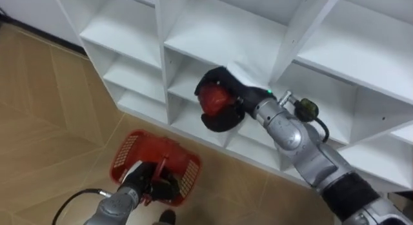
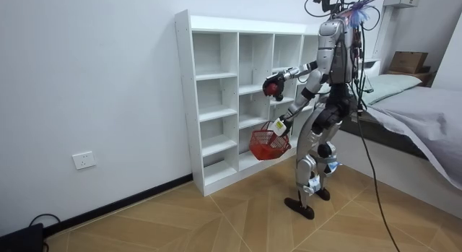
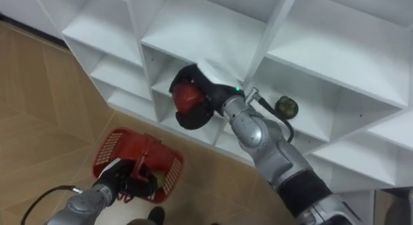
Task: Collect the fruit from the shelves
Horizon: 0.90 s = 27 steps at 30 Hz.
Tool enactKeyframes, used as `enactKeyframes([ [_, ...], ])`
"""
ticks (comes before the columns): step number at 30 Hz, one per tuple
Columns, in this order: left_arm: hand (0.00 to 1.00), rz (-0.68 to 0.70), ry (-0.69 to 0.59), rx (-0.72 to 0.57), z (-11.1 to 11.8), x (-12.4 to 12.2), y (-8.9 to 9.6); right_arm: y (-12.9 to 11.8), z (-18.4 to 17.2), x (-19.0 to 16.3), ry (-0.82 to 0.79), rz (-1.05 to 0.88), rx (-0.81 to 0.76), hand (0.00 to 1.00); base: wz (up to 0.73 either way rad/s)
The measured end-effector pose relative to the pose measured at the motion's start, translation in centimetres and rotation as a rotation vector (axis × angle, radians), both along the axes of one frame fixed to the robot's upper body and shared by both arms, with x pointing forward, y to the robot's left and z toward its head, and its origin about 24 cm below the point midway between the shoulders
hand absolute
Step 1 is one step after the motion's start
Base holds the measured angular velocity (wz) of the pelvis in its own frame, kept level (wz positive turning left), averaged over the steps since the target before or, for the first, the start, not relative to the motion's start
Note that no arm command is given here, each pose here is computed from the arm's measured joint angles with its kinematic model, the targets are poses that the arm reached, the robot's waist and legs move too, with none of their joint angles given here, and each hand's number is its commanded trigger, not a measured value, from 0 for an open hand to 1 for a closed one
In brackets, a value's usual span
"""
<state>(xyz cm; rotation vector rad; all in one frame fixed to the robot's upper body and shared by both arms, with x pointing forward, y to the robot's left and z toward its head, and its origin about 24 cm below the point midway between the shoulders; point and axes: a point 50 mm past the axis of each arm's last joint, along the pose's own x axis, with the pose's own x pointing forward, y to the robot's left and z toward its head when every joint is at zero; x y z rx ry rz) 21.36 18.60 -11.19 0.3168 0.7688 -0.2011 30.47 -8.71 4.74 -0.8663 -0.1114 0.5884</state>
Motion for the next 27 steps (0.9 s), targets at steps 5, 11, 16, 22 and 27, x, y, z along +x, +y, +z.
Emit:
enactKeyframes([
  [5,1.0,-0.001,0.002,-0.004,-0.1,-0.1,0.0,0.8,0.7,-0.7,-0.012,0.067,0.044,1.0,-0.04],
  [11,1.0,0.004,-0.013,-0.008,0.0,0.0,0.0,0.6,-0.9,-1.9,0.071,0.085,0.054,1.0,-0.08],
  [16,1.0,0.022,-0.021,0.004,-0.1,-0.2,0.1,0.7,-0.9,-2.0,0.07,0.108,0.052,1.0,-0.01],
  [22,1.0,0.045,-0.028,0.004,-0.1,-0.2,0.1,1.0,-1.0,-2.2,0.09,0.131,0.047,1.0,0.0],
  [27,1.0,0.056,-0.051,-0.025,0.0,0.0,-0.3,0.7,-1.4,-2.3,0.101,0.13,0.04,1.0,0.0],
])
